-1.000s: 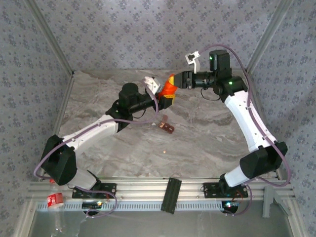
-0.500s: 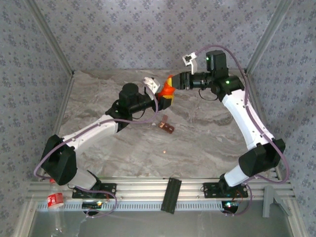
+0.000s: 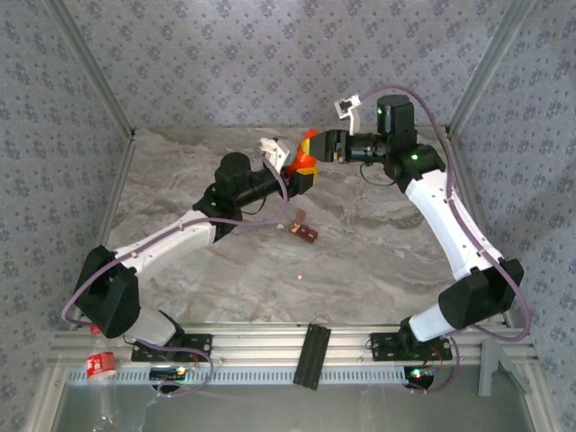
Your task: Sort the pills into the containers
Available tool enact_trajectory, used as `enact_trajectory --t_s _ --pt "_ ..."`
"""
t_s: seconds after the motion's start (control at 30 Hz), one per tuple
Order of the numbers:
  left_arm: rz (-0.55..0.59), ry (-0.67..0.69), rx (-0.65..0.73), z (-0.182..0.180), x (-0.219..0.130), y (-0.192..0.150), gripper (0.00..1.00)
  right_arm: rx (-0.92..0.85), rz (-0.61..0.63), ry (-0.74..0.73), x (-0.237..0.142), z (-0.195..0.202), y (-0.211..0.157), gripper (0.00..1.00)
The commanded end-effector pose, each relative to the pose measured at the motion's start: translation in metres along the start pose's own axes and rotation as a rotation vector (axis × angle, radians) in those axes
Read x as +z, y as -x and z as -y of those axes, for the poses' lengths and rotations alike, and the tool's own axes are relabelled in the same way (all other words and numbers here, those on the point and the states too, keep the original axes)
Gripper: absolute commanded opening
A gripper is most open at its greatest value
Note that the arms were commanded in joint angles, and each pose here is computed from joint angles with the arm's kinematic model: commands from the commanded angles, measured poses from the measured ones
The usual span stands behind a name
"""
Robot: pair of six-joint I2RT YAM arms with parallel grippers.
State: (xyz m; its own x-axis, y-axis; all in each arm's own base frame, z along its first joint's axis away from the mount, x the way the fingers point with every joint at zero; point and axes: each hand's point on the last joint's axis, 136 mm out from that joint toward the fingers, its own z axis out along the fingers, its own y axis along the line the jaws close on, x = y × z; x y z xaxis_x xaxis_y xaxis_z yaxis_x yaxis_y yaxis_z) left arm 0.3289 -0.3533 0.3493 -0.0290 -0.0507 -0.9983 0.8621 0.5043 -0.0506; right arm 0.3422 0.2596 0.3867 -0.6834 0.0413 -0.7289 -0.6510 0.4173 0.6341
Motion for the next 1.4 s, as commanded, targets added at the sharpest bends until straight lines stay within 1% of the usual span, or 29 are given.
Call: enact_trajectory --t_s 0.0,0.13,0.27,0.37,0.47,0.6,0.77,1.13,1.3,1.37 --pt "0.168 0.007 0.065 0.005 -0.007 0.058 0.00 0.007 -0.008 0.021 -0.011 -0.019 -0.004 0.80" --pt "0.170 0.005 0.067 0.005 -0.007 0.059 0.00 -0.011 0.028 0.003 -0.027 -0.023 0.003 0.89" --pt "0.172 -0.004 0.060 0.006 -0.006 0.059 0.00 -0.030 0.098 -0.018 -0.051 -0.023 0.016 0.93" --pt "0.180 -0.014 0.050 0.008 -0.007 0.061 0.00 -0.058 0.172 -0.017 -0.072 -0.027 0.028 0.94" --pt "0.202 -0.017 0.029 0.008 -0.008 0.064 0.00 -0.094 0.262 -0.037 -0.084 -0.026 0.042 0.95" --pt "0.242 -0.033 -0.017 0.008 -0.007 0.071 0.00 -0.082 0.314 -0.037 -0.083 -0.021 0.050 0.94" --pt "0.262 -0.062 -0.056 0.011 -0.002 0.075 0.00 -0.073 0.306 -0.012 -0.067 -0.022 0.053 0.93" --pt "0.254 -0.067 -0.065 0.010 0.000 0.073 0.00 -0.085 0.276 0.032 -0.042 -0.033 0.055 0.90" --pt "0.251 -0.072 -0.066 0.011 0.001 0.072 0.00 -0.092 0.267 0.046 -0.035 -0.036 0.057 0.87" --pt "0.248 -0.074 -0.066 0.011 0.002 0.071 0.00 -0.098 0.264 0.052 -0.033 -0.039 0.059 0.84"
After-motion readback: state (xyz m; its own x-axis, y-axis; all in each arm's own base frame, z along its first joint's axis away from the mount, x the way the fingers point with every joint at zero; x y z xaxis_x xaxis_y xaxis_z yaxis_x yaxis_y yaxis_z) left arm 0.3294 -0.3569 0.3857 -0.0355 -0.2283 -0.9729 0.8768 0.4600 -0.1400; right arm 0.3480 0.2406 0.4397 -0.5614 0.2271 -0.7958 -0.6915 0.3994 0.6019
